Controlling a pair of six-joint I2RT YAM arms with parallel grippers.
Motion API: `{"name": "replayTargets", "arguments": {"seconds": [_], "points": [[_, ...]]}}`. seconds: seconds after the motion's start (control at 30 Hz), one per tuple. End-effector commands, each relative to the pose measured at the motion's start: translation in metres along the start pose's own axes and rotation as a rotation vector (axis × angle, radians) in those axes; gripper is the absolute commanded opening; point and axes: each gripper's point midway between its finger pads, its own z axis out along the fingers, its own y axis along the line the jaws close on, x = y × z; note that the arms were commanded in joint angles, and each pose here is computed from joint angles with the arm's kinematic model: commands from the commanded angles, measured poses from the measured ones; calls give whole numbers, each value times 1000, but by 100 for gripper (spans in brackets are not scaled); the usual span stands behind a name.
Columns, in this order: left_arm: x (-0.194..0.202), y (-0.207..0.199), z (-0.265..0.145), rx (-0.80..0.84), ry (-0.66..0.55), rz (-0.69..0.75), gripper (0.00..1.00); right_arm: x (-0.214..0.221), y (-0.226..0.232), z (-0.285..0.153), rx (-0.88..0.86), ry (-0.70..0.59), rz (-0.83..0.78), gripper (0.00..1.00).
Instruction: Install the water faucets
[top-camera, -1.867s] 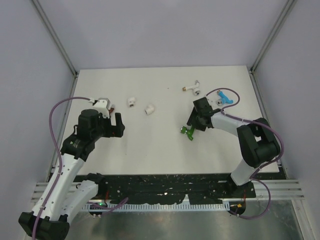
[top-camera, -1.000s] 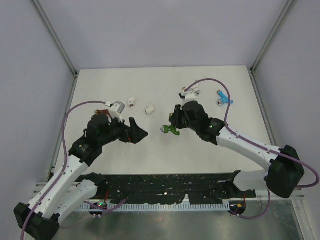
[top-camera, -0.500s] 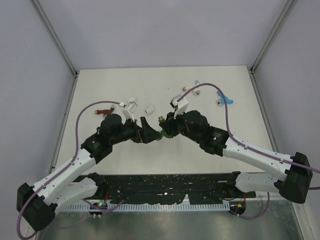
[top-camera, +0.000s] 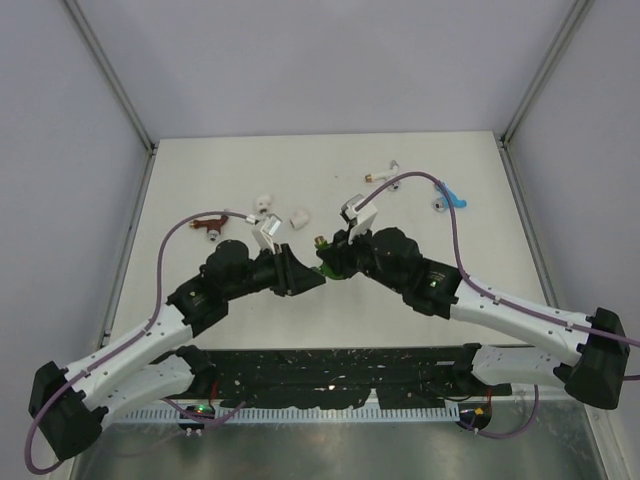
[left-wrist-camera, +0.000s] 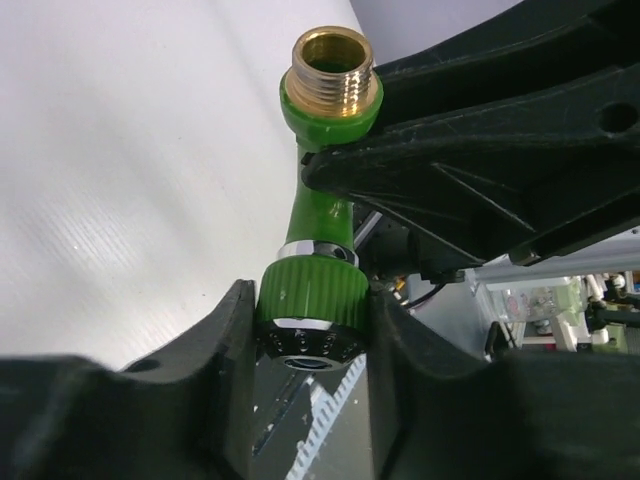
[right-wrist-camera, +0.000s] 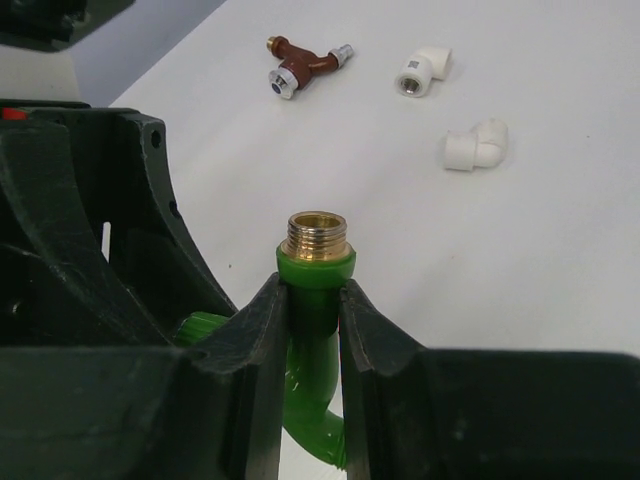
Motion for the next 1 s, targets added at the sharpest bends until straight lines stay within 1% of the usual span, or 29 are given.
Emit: {"name": "replayTargets", "arguments": {"seconds": [0.0, 0.03, 0.07, 0.1, 0.13, 0.17, 0.2, 0.23, 0.27, 0.3, 0.33, 0.4, 0.43, 0.5, 0.53, 0.57, 0.6, 0.63, 0.67, 0.8, 0.87, 0.97], "points": [[-20, -18, -9, 86, -129, 35, 11, -34, 12, -13, -52, -131, 23, 28], [-22, -19, -11, 94, -147, 35, 2, -35, 12, -15, -53, -142, 39, 44], [-22, -18, -14, 97, -166, 34, 0, -37, 11, -17, -54, -154, 44, 54], [-24, -19, -18, 107, -189, 34, 0, -39, 10, -21, -48, -170, 53, 69], [-26, -19, -21, 113, -215, 35, 0, -42, 8, -24, -44, -188, 60, 76], [-29, -19, -25, 120, -246, 40, 0, -45, 7, -30, -42, -208, 75, 91], [-31, -19, -29, 126, -278, 44, 0, -50, 7, -33, -49, -229, 85, 93], [-35, -21, -35, 142, -321, 47, 0, -52, 9, -38, -68, -243, 101, 98], [-39, -23, -41, 164, -364, 49, 0, -63, 11, -46, -89, -287, 121, 99], [-44, -24, -46, 180, -413, 42, 0, -60, 14, -47, -116, -285, 152, 99], [-48, -26, -52, 208, -463, 39, 0, -70, 17, -53, -146, -330, 173, 98], [-59, -37, -68, 284, -562, 31, 0, -76, 29, -60, -233, -364, 225, 97], [-62, -40, -74, 313, -600, 18, 0, -80, 34, -62, -270, -386, 259, 97], [-66, -44, -82, 349, -638, -3, 0, -85, 48, -67, -355, -406, 288, 97], [-68, -49, -86, 368, -651, -9, 0, -85, 55, -69, -399, -403, 312, 97], [-70, -54, -89, 392, -654, -16, 0, -94, 61, -73, -440, -447, 325, 97], [-72, -62, -93, 424, -657, -22, 0, -87, 65, -70, -472, -427, 356, 97], [-73, -68, -95, 451, -652, -23, 0, -95, 69, -73, -503, -462, 373, 97], [-75, -76, -99, 485, -651, -29, 0, -89, 70, -69, -516, -442, 400, 97], [-76, -93, -98, 553, -610, -54, 0, -98, 87, -71, -626, -471, 451, 100], [-77, -96, -96, 576, -607, -68, 0, -103, 93, -70, -658, -473, 463, 95], [-78, -100, -94, 595, -609, -78, 0, -110, 100, -70, -689, -491, 474, 93]]}}
